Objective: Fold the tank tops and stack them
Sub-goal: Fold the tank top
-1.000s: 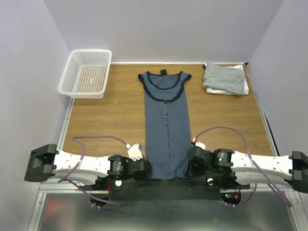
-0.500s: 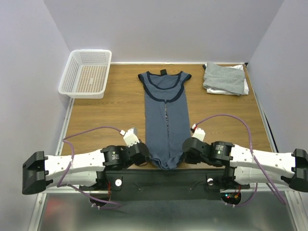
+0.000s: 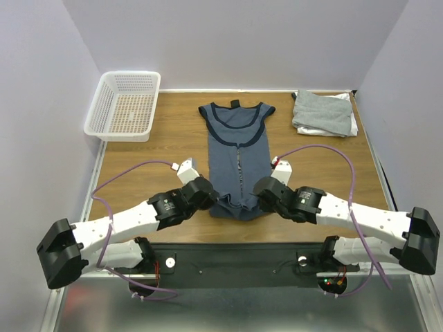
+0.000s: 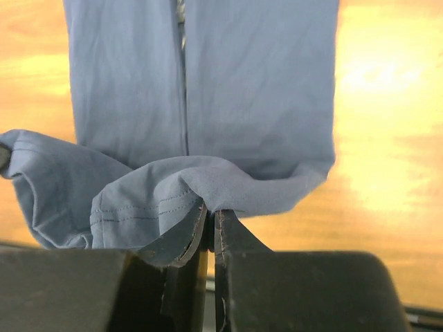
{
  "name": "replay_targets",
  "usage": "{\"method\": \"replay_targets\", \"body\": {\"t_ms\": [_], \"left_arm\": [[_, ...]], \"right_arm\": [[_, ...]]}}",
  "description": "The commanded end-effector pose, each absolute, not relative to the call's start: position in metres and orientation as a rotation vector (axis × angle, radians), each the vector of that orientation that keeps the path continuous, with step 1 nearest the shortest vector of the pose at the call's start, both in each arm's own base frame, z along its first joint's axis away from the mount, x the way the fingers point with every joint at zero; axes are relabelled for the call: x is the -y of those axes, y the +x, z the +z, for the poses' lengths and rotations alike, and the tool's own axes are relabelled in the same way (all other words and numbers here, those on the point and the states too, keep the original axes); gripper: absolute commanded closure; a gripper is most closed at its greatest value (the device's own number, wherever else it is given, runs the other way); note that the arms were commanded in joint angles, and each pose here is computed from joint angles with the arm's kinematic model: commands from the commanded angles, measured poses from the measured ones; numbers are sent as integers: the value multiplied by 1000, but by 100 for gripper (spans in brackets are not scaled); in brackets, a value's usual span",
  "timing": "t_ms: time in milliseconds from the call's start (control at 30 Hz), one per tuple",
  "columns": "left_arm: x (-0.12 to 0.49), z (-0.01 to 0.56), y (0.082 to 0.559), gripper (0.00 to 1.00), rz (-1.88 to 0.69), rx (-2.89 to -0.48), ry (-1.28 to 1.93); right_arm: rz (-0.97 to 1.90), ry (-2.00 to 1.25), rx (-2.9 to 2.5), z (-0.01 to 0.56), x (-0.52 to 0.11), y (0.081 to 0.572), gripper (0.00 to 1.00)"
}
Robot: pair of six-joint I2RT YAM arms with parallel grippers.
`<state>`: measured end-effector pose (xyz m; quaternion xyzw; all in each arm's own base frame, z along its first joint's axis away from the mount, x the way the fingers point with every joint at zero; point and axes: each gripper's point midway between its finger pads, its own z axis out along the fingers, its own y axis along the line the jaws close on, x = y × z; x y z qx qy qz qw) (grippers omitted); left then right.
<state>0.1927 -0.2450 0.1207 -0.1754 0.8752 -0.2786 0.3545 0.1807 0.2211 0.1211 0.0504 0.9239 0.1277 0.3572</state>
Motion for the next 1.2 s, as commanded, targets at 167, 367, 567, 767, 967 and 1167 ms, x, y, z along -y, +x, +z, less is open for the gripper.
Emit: {"method": "replay_targets", "body": {"t_ms": [167, 367, 567, 767, 967, 1167], "left_arm": [[256, 150, 252, 100, -721, -2133, -416], [257, 161, 287, 100, -719, -2081, -426], [256, 164, 320, 100, -687, -2070, -432], [256, 162, 344, 100, -665, -2072, -425], [249, 156, 368, 100, -644, -2075, -445], [244, 160, 393, 100, -634, -2063, -458]], "right_arm": [[323, 144, -2163, 161, -234, 261, 100], [334, 149, -2133, 167, -240, 296, 100], [335, 161, -2135, 162, -241, 327, 100], [333, 200, -2131, 159, -234, 360, 100], [339, 229, -2133, 156, -229, 386, 100], [348, 236, -2131, 159, -232, 409, 100]]}}
